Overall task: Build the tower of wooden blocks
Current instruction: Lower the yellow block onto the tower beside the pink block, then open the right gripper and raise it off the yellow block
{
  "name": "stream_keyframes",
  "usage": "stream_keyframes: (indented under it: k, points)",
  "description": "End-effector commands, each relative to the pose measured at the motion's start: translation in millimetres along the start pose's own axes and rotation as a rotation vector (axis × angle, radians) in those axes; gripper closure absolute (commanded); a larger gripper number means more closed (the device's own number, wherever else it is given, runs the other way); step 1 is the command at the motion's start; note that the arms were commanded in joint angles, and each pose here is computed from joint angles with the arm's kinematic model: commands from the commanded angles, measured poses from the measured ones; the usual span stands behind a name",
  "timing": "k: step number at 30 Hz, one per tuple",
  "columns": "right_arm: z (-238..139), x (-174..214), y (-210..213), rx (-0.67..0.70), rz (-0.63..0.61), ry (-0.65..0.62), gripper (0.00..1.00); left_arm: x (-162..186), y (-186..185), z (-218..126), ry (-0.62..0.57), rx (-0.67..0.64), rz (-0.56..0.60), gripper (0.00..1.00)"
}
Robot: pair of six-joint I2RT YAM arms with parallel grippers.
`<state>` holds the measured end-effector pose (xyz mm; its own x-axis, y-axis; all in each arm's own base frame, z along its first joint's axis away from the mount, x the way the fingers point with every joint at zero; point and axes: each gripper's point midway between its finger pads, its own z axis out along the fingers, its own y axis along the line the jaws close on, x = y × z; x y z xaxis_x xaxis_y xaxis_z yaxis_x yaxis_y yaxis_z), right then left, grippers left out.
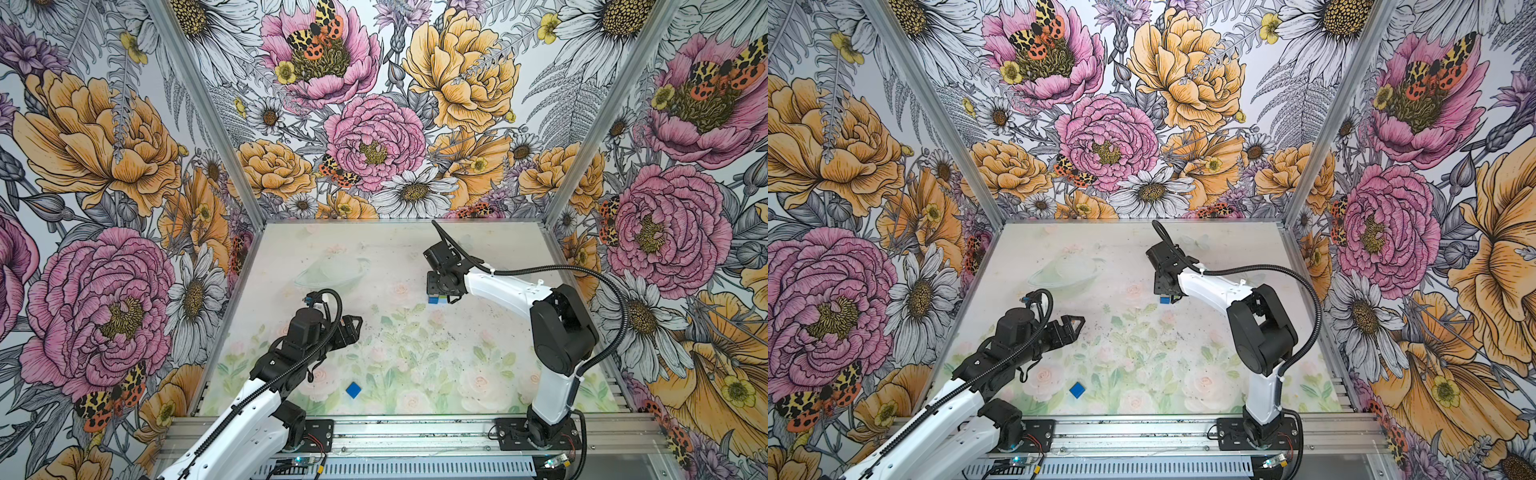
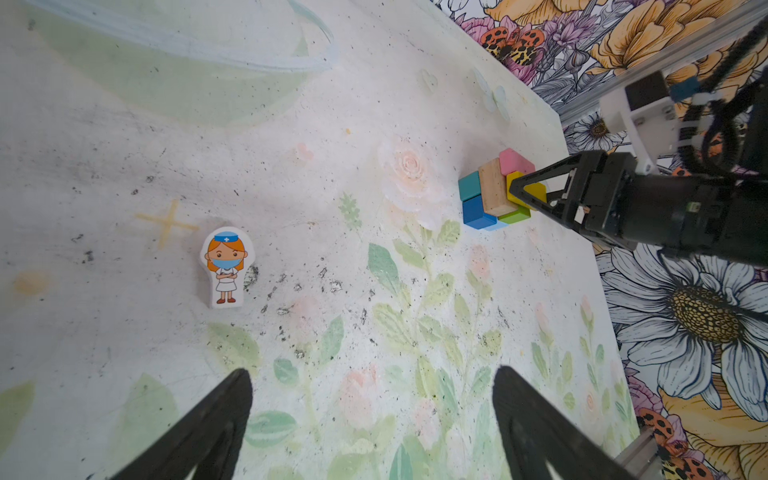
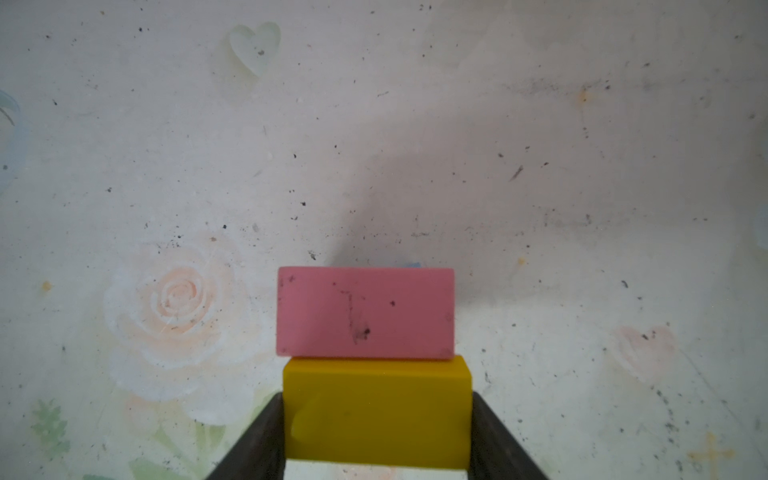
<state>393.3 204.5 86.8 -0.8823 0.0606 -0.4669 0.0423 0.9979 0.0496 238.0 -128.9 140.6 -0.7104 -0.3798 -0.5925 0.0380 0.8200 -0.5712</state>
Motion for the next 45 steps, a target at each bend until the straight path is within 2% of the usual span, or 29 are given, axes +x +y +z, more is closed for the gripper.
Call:
stream_keyframes:
  k: [1, 20, 34, 39, 45]
  points:
    - [0, -11, 4, -0.013, 0.02, -0.019, 0.47, -9, -9, -3, -0.028, 0.042, 0.02, 0.08]
    - [6, -10, 6, -0.018, 0.022, -0.003, 0.45, -10, -9, -4, -0.032, 0.042, 0.018, 0.08]
    - [1, -12, 5, -0.021, 0.018, -0.013, 0.25, -12, -8, -4, -0.036, 0.039, 0.015, 0.08]
    - [-6, -15, 5, -0.031, 0.016, -0.026, 0.22, -13, -9, -5, -0.039, 0.04, 0.015, 0.08]
    - [-36, -25, 4, -0.067, 0.019, -0.079, 0.21, -13, -11, -7, -0.039, 0.051, 0.012, 0.08]
